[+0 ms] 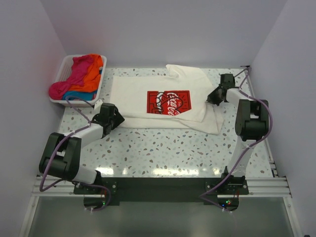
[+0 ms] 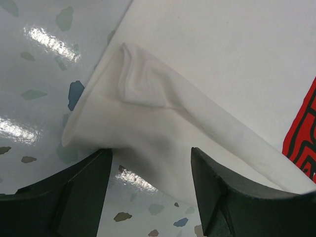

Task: Fold and stack the t-shirts
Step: Fold the tshirt

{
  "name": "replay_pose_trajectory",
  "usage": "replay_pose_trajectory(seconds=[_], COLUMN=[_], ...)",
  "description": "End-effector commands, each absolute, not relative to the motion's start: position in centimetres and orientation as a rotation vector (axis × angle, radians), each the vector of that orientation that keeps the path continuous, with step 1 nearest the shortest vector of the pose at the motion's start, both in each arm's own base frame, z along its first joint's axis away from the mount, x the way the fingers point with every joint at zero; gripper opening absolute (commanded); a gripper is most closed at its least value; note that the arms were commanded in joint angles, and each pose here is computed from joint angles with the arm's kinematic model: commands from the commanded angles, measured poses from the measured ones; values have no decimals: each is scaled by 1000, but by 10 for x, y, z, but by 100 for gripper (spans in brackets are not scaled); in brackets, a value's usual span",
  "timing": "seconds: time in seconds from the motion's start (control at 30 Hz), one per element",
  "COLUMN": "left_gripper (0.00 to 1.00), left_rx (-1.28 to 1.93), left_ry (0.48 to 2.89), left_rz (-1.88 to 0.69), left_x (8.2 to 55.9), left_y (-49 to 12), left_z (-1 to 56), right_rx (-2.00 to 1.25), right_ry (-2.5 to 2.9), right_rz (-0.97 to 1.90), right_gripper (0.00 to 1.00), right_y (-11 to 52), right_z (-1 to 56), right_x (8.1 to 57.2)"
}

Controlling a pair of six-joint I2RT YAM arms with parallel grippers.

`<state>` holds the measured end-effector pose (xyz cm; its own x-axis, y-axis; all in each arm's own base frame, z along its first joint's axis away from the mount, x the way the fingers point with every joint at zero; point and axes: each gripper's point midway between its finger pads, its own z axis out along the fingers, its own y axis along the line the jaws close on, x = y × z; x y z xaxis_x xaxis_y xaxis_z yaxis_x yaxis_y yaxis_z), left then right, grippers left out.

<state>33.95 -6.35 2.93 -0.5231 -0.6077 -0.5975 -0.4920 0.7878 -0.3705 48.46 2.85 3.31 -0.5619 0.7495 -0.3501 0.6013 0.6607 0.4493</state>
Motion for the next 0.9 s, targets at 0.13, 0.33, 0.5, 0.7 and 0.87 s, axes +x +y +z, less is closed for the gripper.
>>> replay_pose_trajectory(seconds=[0.13,0.33,0.5,0.7,0.87], left_gripper=[70,70,69,67,52], left_rx=[-837,-842,-850,-873,-884], left_ry=[2145,2168,2149,2132,2124], left_rz=[-201,-208,-184,-157,-151], left_x=[371,378,370,351,350], left_y=[-55,-59,-53,-44,-43], left_z=[57,63,75,82,74], right_rx=[1036,959,883,803,702], right_ry=[2218,2223,2198,2185,2202], right_rz=[447,431,386,365,350], right_gripper=[3,37,50,51,51], right_y=[18,17,11,14,37], right_z=[75,88,109,125,129], right_x=[503,498,489,463,440])
